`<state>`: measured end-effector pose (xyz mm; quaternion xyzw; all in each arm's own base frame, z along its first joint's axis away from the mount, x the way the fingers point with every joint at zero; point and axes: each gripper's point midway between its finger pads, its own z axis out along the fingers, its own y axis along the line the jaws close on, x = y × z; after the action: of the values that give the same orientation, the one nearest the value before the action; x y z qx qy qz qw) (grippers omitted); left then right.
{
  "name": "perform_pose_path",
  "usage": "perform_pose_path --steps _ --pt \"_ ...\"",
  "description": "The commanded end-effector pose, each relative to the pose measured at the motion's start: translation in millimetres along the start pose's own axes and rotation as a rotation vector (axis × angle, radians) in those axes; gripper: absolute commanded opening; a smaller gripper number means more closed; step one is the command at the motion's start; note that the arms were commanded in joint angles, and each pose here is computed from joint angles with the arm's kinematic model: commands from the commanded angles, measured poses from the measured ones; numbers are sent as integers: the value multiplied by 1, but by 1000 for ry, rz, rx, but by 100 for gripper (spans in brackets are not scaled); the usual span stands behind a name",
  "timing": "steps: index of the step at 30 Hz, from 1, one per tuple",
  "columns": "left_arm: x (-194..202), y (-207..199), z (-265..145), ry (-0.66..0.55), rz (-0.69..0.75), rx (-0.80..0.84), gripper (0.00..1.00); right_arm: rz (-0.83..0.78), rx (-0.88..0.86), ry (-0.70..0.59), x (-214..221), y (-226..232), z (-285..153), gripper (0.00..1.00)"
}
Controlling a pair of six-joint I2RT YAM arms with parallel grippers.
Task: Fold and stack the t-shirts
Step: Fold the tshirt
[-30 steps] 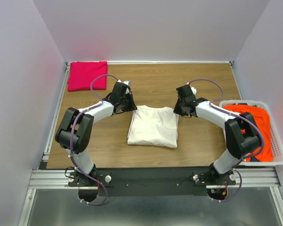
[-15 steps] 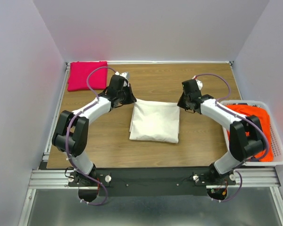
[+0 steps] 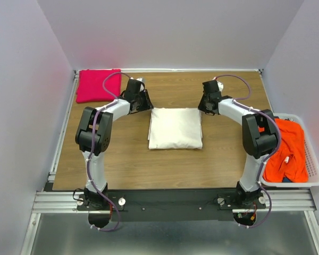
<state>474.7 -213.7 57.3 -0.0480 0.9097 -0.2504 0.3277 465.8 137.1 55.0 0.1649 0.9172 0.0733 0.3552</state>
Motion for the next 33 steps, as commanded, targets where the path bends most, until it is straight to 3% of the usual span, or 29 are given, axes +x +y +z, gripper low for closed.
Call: perform_pose_path --steps 1,4,8,10,12,13,15,16,18,22,33 --pt "-52 -8 -19 -123 26 -2 49 3 -7 -58 -35 -6 2 41" --pt "-79 -16 -47 -198 43 -1 61 -6 -16 -91 -48 -4 -18 55" --pt "-79 -20 -72 -221 50 -9 62 9 -75 -47 -37 2 -46 51" --pt "-57 -24 -76 -188 49 4 56 25 -144 -2 -16 10 -68 35" --pt "-36 -31 -83 -157 56 31 44 28 -188 38 5 17 -80 27" --pt "-26 -48 -88 -150 73 63 30 13 -238 67 22 26 -95 22" --pt "2 -50 -87 -98 70 74 19 7 -296 99 40 37 -110 20" --pt "12 -56 -88 -82 60 93 5 0 -351 139 54 48 -120 18" --pt "44 -69 -87 -28 61 153 0 10 -411 186 75 53 -135 16" --pt "80 -92 -88 40 64 239 0 7 -539 274 108 66 -156 13" --pt "134 -135 -92 174 112 390 0 36 -572 357 143 59 -148 12"
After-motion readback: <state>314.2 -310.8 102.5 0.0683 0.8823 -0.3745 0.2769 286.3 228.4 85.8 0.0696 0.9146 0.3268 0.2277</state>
